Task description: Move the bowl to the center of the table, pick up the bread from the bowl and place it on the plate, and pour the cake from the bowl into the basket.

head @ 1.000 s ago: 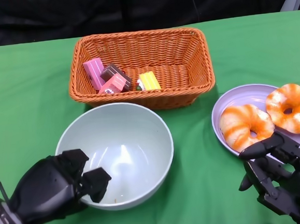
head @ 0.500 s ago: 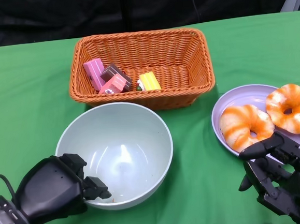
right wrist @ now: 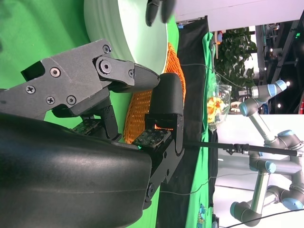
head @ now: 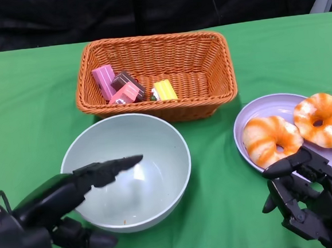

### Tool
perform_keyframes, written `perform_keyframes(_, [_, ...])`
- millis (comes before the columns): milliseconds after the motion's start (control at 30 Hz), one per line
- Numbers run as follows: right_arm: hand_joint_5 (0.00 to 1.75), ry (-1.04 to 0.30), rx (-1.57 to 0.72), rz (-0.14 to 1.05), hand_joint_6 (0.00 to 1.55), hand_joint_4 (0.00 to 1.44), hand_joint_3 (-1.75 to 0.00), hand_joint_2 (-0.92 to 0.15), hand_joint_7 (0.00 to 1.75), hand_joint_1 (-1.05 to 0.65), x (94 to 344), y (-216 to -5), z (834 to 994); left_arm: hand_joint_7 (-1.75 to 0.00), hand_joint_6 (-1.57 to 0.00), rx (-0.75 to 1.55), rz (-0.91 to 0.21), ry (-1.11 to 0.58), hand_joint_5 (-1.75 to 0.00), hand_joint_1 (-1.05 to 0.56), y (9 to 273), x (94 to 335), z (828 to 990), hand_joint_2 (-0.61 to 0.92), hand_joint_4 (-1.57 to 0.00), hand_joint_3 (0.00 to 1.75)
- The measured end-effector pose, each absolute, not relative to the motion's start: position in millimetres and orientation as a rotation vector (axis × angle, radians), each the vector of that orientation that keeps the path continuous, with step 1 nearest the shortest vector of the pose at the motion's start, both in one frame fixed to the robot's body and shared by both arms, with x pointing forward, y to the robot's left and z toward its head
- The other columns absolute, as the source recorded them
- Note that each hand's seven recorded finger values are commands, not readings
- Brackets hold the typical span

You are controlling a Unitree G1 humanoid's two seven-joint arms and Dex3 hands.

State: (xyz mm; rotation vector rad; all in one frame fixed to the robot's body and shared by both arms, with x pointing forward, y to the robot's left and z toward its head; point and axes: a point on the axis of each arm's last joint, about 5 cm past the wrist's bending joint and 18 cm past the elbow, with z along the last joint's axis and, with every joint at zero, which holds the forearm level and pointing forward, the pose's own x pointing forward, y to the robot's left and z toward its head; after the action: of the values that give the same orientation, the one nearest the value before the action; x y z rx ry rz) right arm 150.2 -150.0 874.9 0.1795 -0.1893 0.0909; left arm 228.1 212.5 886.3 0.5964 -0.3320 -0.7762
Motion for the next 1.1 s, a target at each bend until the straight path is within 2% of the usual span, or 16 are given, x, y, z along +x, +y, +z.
perform_keyframes(100, [1.65, -0.189, 0.181, 0.094, 0.62, 0.66, -0.69, -0.74, 1.34, -0.19, 150.2, -149.9, 874.9, -0.04, -0.18, 0.360, -0.739, -0.293, -0.07, -0.97, 213.5, 229.9, 887.0, 0.92, -0.21, 0.31])
perform_keyframes(167, [1.65, -0.188, 0.182, 0.097, 0.62, 0.66, -0.69, -0.74, 1.35, -0.18, 150.3, -149.8, 874.8, -0.08, -0.38, 0.152, -0.680, -0.296, -0.15, -0.63, 212.9, 228.7, 885.5, 0.92, -0.40, 0.16])
perform_keyframes(200, [1.65, -0.186, 0.183, 0.099, 0.62, 0.66, -0.69, -0.74, 1.35, -0.18, 150.2, -149.8, 874.7, -0.08, -0.42, 0.052, -0.648, -0.308, -0.16, -0.58, 211.6, 227.2, 884.3, 0.92, -0.44, 0.13])
perform_keyframes(233, [1.65, -0.184, 0.184, 0.100, 0.62, 0.66, -0.69, -0.74, 1.35, -0.18, 150.3, -149.8, 874.6, -0.14, -0.60, -0.011, -0.628, -0.316, -0.26, -0.40, 210.2, 226.0, 883.6, 0.92, -0.64, 0.13])
perform_keyframes(267, [1.65, -0.182, 0.185, 0.102, 0.62, 0.67, -0.70, -0.74, 1.35, -0.18, 150.3, -149.8, 874.5, -0.16, -0.71, -0.060, -0.613, -0.318, -0.33, -0.28, 208.6, 224.9, 882.7, 0.92, -0.76, 0.13])
perform_keyframes(300, [1.65, -0.179, 0.186, 0.103, 0.62, 0.67, -0.70, -0.74, 1.35, -0.18, 150.3, -149.8, 874.4, -0.17, -0.76, -0.094, -0.604, -0.316, -0.35, -0.24, 207.4, 224.1, 881.7, 0.92, -0.81, 0.14])
perform_keyframes(333, [1.65, -0.174, 0.187, 0.106, 0.62, 0.67, -0.70, -0.74, 1.35, -0.18, 150.4, -149.7, 874.2, -0.26, -0.94, -0.121, -0.591, -0.316, -0.56, -0.12, 206.3, 223.0, 881.0, 0.90, -0.92, 0.30])
perform_keyframes(367, [1.64, -0.169, 0.188, 0.107, 0.61, 0.67, -0.70, -0.74, 1.34, -0.18, 150.4, -149.6, 873.9, -0.35, -1.08, -0.147, -0.577, -0.318, -0.88, -0.04, 204.5, 221.6, 880.2, 0.84, -0.92, 0.53])
perform_keyframes(400, [1.64, -0.167, 0.188, 0.109, 0.61, 0.67, -0.69, -0.74, 1.34, -0.18, 150.4, -149.4, 874.0, -0.60, -1.05, -0.168, -0.569, -0.319, -1.17, 0.01, 202.1, 219.9, 879.4, 0.73, -0.87, 0.81])
perform_keyframes(433, [1.64, -0.166, 0.188, 0.113, 0.61, 0.67, -0.69, -0.74, 1.34, -0.18, 150.5, -149.0, 874.2, -0.94, -0.94, -0.185, -0.561, -0.319, -1.37, 0.03, 199.7, 218.0, 878.6, 0.65, -0.83, 1.02])
perform_keyframes(467, [1.64, -0.167, 0.184, 0.118, 0.61, 0.67, -0.69, -0.73, 1.33, -0.17, 150.5, -148.4, 874.6, -1.18, -0.85, -0.193, -0.559, -0.315, -1.51, 0.05, 197.4, 215.5, 877.6, 0.61, -0.81, 1.14])
perform_keyframes(500, [1.63, -0.169, 0.173, 0.126, 0.61, 0.68, -0.70, -0.72, 1.34, -0.17, 150.5, -148.0, 875.4, -1.39, -0.78, -0.190, -0.558, -0.304, -1.65, 0.04, 195.5, 212.4, 876.5, 0.59, -0.79, 1.22])
perform_keyframes(567, [1.62, -0.177, 0.142, 0.144, 0.61, 0.69, -0.75, -0.70, 1.34, -0.15, 150.4, -148.6, 877.4, -1.55, -0.71, -0.193, -0.567, -0.270, -1.73, 0.03, 192.9, 207.1, 873.9, 0.59, -0.79, 1.25])
perform_keyframes(733, [1.57, -0.212, 0.087, 0.172, 0.65, 0.71, -0.83, -0.65, 1.30, -0.15, 150.3, -151.3, 884.5, -1.64, -0.64, -0.180, -0.592, -0.241, -1.75, -0.01, 196.5, 199.1, 876.9, 0.63, -0.78, 1.19])
perform_keyframes(900, [1.55, -0.247, 0.054, 0.206, 0.66, 0.73, -0.94, -0.59, 1.29, -0.13, 150.4, -155.0, 893.5, -1.62, -0.66, -0.135, -0.632, -0.227, -1.75, -0.02, 194.6, 193.0, 881.4, 0.60, -0.80, 1.23])
perform_keyframes(1100, [1.58, -0.265, 0.018, 0.279, 0.69, 0.76, -1.03, -0.57, 1.30, -0.08, 150.1, -156.1, 895.4, -1.60, -0.69, -0.118, -0.661, -0.219, -1.75, -0.02, 194.9, 193.9, 885.7, 0.56, -0.81, 1.25])
